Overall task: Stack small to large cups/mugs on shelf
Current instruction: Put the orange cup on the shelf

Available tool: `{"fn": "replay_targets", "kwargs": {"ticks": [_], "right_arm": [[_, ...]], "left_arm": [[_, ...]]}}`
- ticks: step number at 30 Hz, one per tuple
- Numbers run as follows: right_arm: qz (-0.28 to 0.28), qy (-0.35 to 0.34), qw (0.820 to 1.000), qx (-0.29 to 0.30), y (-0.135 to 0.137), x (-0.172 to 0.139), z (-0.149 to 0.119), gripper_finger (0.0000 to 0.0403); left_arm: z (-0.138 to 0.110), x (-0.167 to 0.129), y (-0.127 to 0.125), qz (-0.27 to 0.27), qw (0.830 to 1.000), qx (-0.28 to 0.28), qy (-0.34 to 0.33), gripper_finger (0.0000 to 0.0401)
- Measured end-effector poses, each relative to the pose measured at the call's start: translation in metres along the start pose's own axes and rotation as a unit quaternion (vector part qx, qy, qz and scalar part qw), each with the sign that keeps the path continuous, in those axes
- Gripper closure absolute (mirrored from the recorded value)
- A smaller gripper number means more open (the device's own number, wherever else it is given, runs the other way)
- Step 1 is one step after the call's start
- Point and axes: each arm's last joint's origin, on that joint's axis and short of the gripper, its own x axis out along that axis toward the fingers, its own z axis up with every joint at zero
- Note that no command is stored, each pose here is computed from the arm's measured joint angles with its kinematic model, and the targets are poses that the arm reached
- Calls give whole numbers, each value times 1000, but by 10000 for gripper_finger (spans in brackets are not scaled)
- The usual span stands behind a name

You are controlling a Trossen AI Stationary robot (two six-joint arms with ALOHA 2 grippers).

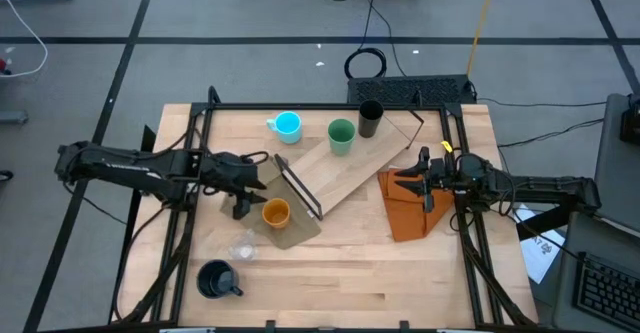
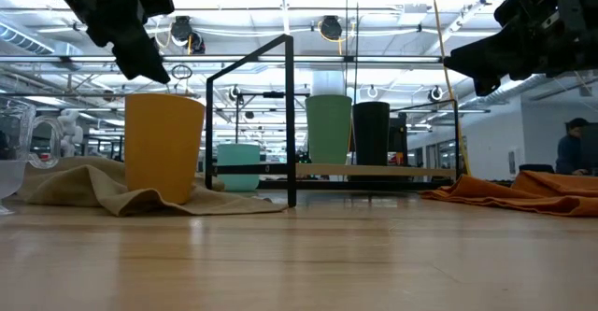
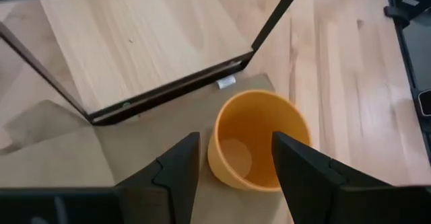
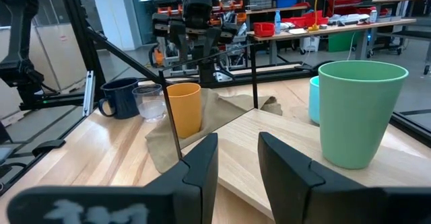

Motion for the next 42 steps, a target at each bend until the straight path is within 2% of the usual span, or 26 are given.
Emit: {"fn": "replay_targets", "kwargs": {"ticks": [18, 28, 42], "right_arm": [[0, 6, 1000, 1, 0, 0, -1, 307], [0, 6, 1000, 1, 0, 0, -1, 307], [-1, 13, 1000, 1, 0, 0, -2, 307]], "left_arm": [[-3, 23, 2, 9, 998, -18, 60, 215], [-6, 37, 3, -4, 995, -37, 95, 215], [-8, 47, 4, 1, 993, -41, 112, 215]]}}
